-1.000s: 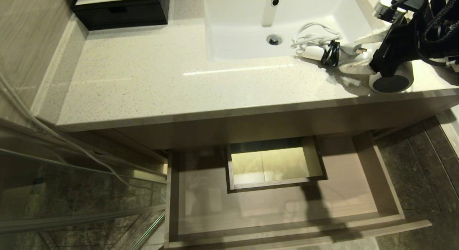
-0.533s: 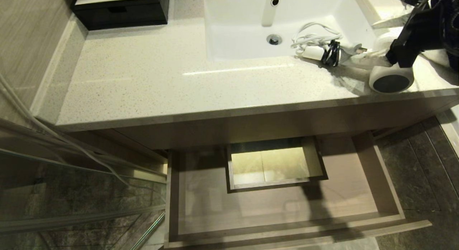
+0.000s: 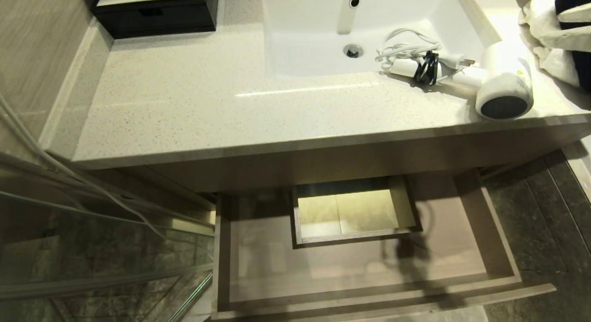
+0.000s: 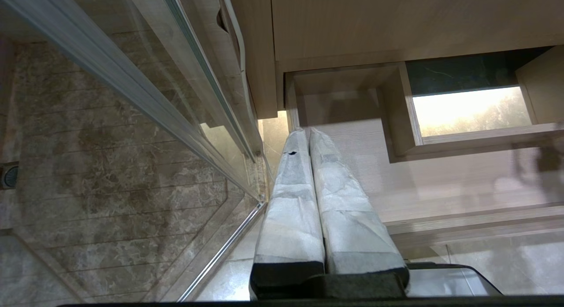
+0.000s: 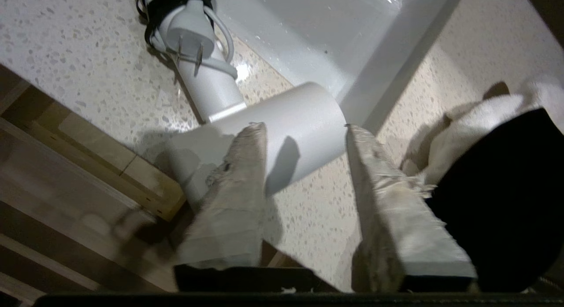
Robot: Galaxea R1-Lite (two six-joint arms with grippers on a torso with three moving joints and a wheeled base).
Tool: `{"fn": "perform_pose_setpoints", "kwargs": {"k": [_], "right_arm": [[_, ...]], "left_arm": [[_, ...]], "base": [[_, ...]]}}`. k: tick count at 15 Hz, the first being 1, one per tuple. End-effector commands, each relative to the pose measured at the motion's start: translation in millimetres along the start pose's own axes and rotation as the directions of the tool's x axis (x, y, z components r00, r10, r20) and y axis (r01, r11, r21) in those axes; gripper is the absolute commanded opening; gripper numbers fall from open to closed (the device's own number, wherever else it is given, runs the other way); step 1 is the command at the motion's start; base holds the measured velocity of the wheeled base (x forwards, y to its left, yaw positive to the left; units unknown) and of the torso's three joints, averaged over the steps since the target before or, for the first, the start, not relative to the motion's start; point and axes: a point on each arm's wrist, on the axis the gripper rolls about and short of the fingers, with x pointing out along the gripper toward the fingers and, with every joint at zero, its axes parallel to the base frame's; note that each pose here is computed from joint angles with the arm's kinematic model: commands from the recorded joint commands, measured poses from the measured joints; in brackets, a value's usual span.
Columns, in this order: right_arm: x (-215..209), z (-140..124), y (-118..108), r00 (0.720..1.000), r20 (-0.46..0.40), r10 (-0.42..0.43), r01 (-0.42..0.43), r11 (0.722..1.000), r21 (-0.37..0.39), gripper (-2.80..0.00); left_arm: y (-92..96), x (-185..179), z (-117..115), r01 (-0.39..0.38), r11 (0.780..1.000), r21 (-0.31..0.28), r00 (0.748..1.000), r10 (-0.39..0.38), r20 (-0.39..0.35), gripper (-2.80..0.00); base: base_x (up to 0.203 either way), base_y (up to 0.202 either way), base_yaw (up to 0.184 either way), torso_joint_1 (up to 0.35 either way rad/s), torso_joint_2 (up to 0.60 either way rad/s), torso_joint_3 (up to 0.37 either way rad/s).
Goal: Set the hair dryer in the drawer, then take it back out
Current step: Close the drawer
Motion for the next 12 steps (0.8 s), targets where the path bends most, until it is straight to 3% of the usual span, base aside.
{"fn": "perform_pose_setpoints", "kwargs": {"k": [1, 4, 7, 12], "right_arm": [[-62, -6, 15, 0.995, -0.032, -0.091, 0.091, 0.996, 0.0, -2.8], [-98, -25, 40, 0.972, -0.149, -0.182, 0.185, 0.983, 0.008, -2.8], [-118, -40, 58, 0.905, -0.304, -0.297, 0.316, 0.949, 0.011, -2.8], [-128, -48, 71, 0.887, -0.356, -0.293, 0.321, 0.947, 0.021, -2.8]], "left_arm": [[0.0, 0, -1, 0.001, 1.0, -0.001, 1.0, -0.001, -0.002, -2.8], [0.0, 0, 0, 0.001, 1.0, -0.001, 1.0, -0.001, -0.001, -2.8], [0.0, 0, 0, 0.002, 1.0, -0.001, 1.0, -0.002, 0.0, -2.8], [0.0, 0, 0, 0.001, 1.0, -0.001, 1.0, -0.001, 0.0, -2.8]], "base": [[0.0, 0.0, 0.0, 0.0, 0.0, 0.0], [0.0, 0.0, 0.0, 0.0, 0.0, 0.0], [0.0, 0.0, 0.0, 0.0, 0.0, 0.0], [0.0, 0.0, 0.0, -0.189, 0.07, -0.125]]}}
